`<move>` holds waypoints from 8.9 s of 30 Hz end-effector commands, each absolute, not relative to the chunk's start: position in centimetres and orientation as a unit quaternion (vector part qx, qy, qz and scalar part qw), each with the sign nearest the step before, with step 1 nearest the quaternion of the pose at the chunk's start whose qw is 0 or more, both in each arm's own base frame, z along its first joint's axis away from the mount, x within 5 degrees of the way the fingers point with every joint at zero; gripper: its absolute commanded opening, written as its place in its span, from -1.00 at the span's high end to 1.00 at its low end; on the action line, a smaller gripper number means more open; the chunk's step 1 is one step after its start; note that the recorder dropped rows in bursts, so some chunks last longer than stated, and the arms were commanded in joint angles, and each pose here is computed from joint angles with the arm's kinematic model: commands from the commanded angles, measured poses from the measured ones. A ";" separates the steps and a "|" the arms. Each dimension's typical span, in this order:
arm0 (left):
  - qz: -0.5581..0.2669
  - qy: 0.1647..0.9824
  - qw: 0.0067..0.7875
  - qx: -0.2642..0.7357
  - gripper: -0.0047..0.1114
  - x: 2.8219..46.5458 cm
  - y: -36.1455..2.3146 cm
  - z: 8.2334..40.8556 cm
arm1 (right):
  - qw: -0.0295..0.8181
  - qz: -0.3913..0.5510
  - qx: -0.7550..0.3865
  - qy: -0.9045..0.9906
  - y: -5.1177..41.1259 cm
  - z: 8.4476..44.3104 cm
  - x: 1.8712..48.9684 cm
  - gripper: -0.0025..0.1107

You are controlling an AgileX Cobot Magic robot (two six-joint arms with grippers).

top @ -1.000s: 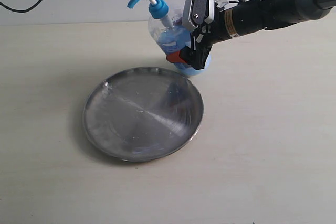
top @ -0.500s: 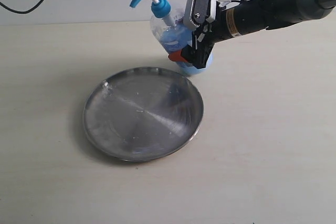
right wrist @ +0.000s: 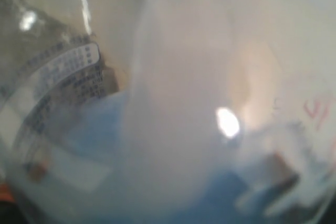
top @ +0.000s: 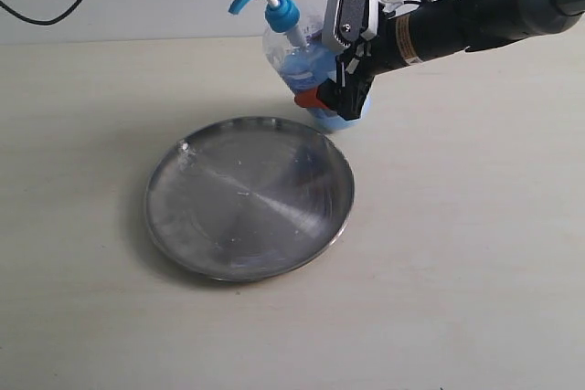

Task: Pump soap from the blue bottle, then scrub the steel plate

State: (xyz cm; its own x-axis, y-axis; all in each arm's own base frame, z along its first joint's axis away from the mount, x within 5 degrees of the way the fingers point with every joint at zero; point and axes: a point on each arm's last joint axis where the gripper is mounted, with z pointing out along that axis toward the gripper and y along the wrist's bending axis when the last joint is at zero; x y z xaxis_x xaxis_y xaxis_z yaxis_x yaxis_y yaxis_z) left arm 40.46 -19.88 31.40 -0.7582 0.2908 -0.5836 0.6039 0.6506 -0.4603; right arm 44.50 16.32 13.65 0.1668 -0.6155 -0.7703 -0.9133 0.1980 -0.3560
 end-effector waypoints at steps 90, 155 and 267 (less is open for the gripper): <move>-0.236 0.891 0.276 0.273 0.92 39.4 -18.5 36.1 | 0.497 0.279 -0.567 0.595 16.8 14.3 44.1 0.96; -0.280 0.903 0.170 0.278 0.92 39.9 -21.1 31.2 | 0.519 0.321 -0.583 0.536 17.3 15.2 43.3 0.96; -0.199 0.862 0.430 0.180 0.92 38.2 -14.0 36.7 | 0.551 0.419 -0.370 0.620 12.6 10.3 45.8 0.86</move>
State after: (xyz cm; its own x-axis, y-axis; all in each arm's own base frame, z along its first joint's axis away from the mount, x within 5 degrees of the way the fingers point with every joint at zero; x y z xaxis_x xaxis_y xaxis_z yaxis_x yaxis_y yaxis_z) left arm 38.19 -14.21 36.62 -0.5776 0.1573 -0.8010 0.4902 0.8514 -0.1864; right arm 45.83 12.61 9.12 -0.1524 -0.0484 -0.9871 -0.9038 0.4109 0.1194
